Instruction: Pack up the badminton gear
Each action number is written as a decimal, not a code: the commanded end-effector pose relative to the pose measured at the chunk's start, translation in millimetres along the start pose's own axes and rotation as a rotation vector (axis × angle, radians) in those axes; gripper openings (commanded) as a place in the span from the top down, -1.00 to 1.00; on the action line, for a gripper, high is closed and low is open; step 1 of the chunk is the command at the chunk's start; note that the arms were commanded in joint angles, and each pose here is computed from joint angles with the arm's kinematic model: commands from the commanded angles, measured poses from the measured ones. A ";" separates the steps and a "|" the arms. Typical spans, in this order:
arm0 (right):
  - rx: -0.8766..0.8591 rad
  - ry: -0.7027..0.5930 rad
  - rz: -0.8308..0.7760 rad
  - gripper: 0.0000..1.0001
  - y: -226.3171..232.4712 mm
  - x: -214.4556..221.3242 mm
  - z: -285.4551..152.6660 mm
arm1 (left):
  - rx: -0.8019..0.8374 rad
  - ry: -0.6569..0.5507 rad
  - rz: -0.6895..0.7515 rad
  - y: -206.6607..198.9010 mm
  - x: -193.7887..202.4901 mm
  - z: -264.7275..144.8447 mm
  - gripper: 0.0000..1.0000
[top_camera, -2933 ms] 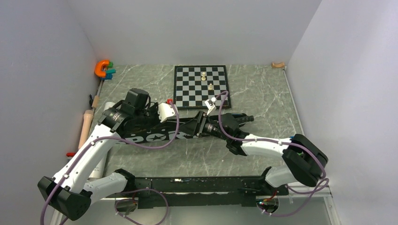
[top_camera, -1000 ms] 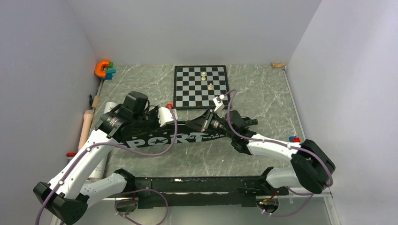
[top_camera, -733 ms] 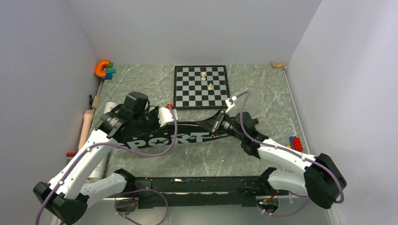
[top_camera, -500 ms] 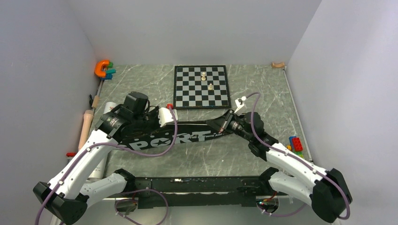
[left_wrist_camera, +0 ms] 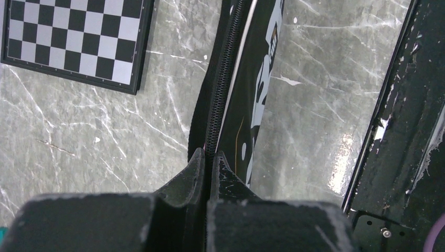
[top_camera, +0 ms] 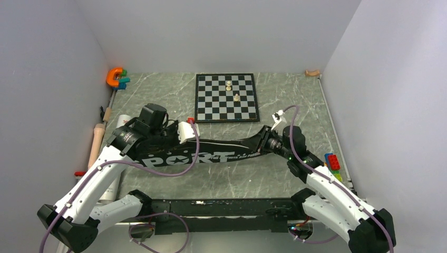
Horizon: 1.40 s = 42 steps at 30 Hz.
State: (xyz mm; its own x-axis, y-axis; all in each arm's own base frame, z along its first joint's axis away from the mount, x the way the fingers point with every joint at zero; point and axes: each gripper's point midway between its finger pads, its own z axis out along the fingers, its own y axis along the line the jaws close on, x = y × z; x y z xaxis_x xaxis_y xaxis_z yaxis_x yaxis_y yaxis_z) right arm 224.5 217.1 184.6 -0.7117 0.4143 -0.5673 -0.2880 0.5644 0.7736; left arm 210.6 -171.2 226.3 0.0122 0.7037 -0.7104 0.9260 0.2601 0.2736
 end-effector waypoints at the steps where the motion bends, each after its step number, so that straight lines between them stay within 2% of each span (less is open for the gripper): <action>1: -0.065 0.055 -0.258 0.20 32.1 -16.4 -13.9 | -0.058 -0.089 0.076 16.0 -30.4 -13.2 1.00; 5: -0.076 0.043 -0.432 -0.15 55.3 -37.7 -29.4 | -0.037 -0.088 0.099 14.4 -34.2 -12.5 1.00; 10: -0.101 0.050 -0.591 -0.39 57.5 -32.1 -23.8 | 0.014 -0.078 0.154 4.0 -36.8 -11.2 1.00; 15: -0.102 0.125 -0.860 -0.45 52.4 9.1 -3.6 | 0.048 -0.057 0.211 -5.3 -34.6 -13.1 1.00; 18: -0.140 0.141 -0.961 -0.45 49.4 22.1 3.3 | 0.062 -0.056 0.243 -10.2 -33.0 -13.9 1.00; 24: -0.176 0.126 -1.027 -0.45 53.7 21.5 8.1 | 0.089 -0.036 0.288 -17.6 -25.9 -13.3 1.00; 31: -0.197 0.235 -1.054 -0.43 41.4 40.2 24.5 | 0.121 -0.028 0.315 -25.8 -21.0 -11.0 1.00; 35: -0.180 0.274 -1.060 -0.34 34.1 44.2 33.3 | 0.146 -0.045 0.311 -33.1 -21.8 -11.5 1.00; 37: -0.185 0.271 -1.062 -0.22 35.4 43.4 35.2 | 0.150 -0.047 0.316 -35.3 -20.8 -12.6 1.00; 39: -0.192 0.272 -1.059 -0.01 37.6 43.6 35.3 | 0.148 -0.035 0.324 -36.1 -17.1 -13.3 1.00; 42: -0.227 0.272 -1.049 0.46 44.2 46.1 31.9 | 0.146 -0.021 0.336 -38.0 -10.7 -13.7 1.00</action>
State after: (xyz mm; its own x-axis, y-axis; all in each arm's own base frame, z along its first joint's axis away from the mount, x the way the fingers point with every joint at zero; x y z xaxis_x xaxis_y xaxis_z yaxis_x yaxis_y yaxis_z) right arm 196.5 268.0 144.5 -0.2400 -0.4552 -0.8574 -0.9004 0.4345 0.0214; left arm 175.6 -174.5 220.2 0.2477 0.7650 -0.5944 0.9395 -0.0400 0.3401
